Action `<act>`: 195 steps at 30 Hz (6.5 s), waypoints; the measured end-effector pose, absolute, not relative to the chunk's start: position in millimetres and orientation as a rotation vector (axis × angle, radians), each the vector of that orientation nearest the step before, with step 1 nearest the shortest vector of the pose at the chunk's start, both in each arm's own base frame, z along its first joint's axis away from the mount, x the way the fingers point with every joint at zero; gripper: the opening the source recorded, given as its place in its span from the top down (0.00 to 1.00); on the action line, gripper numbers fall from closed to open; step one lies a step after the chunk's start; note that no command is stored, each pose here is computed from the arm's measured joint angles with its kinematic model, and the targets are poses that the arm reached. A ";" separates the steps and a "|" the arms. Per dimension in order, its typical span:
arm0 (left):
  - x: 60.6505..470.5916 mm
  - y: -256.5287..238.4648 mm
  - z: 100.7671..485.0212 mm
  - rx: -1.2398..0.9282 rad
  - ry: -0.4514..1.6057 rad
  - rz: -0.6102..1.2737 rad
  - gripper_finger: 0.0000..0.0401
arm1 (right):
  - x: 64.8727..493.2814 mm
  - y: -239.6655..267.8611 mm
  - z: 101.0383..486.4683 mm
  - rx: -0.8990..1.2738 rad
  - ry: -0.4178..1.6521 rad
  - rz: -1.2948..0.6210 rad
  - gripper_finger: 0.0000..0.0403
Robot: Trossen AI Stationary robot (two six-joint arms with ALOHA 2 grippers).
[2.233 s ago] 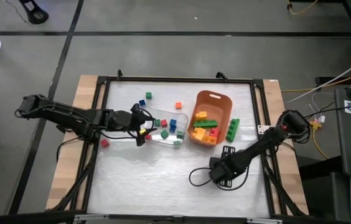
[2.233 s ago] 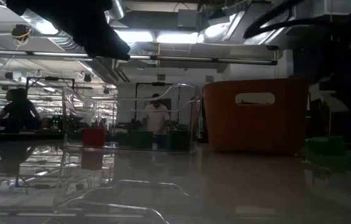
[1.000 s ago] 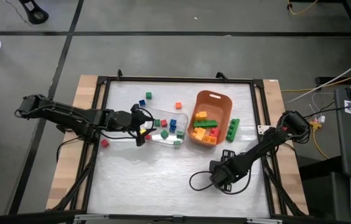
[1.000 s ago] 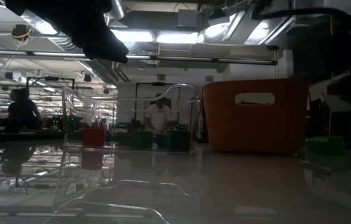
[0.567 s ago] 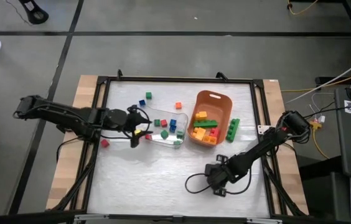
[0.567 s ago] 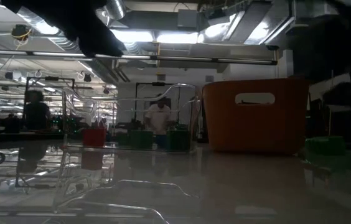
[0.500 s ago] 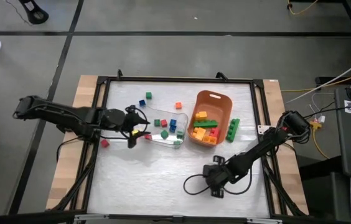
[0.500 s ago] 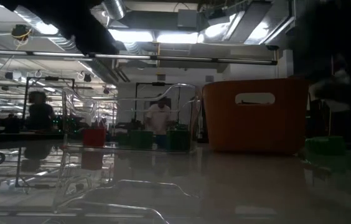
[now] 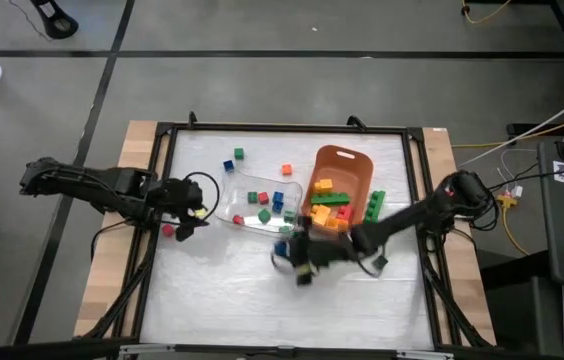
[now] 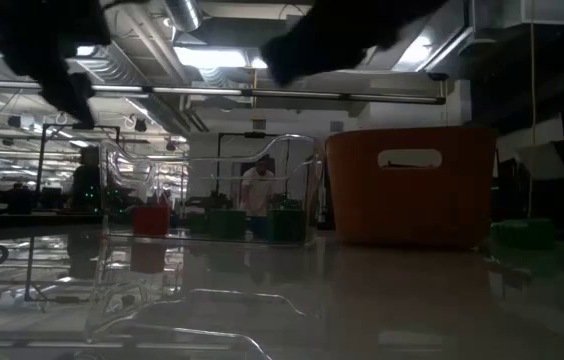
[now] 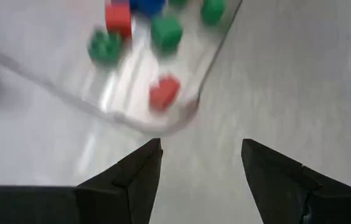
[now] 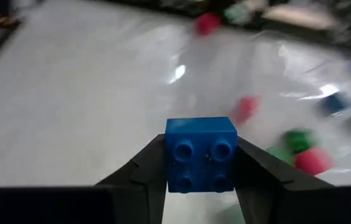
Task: Sort blocks by size
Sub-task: Put the small blue game piece into the transparent bin, then put the small red block into the transparent bin
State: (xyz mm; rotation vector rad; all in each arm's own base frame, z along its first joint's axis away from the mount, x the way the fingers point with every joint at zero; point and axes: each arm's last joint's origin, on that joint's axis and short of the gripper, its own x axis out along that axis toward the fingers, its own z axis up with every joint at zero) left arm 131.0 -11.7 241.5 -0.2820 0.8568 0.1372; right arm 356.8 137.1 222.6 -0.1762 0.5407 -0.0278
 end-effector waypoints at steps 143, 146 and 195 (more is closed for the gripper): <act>168.3 -30.0 162.4 0.111 2.085 0.021 0.49 | 375.7 57.7 215.0 -0.259 0.643 0.148 0.38; 169.5 -36.4 153.2 0.164 2.140 0.018 0.49 | 375.6 58.0 215.0 -0.256 0.642 0.157 0.38; 198.2 -55.8 119.4 0.036 2.064 0.028 0.49 | 378.7 58.5 222.4 -0.277 0.627 0.163 0.38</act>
